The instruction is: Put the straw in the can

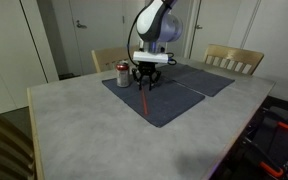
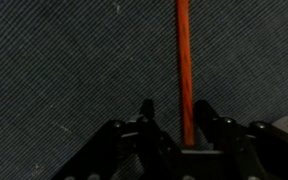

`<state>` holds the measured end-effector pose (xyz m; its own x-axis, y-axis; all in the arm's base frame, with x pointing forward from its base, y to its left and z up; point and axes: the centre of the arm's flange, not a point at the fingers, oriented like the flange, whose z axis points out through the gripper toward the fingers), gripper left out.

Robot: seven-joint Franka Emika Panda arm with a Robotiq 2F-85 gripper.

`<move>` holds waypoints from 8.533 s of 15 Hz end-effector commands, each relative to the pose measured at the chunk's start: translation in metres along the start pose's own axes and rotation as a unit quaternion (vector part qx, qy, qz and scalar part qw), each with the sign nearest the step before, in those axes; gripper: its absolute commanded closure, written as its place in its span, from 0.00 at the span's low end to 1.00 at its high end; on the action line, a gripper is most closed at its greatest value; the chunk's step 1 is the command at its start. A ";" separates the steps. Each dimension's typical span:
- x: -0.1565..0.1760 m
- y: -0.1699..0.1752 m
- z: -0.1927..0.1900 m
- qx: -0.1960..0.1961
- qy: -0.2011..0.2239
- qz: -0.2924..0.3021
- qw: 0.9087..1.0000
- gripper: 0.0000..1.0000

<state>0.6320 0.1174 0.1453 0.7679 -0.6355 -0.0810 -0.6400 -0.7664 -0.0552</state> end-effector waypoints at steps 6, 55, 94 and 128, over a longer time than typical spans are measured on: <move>-0.015 0.002 0.019 -0.002 -0.009 0.001 1.000 1.00; -0.017 0.049 -0.058 -0.029 -0.047 -0.013 0.998 0.98; -0.092 -0.007 -0.155 -0.171 0.322 0.049 0.930 0.98; -0.115 -0.050 -0.215 -0.159 0.523 0.092 0.832 0.98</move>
<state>0.5703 0.2068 0.3575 0.3497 -0.4019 0.8463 -0.8334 -0.5461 0.0850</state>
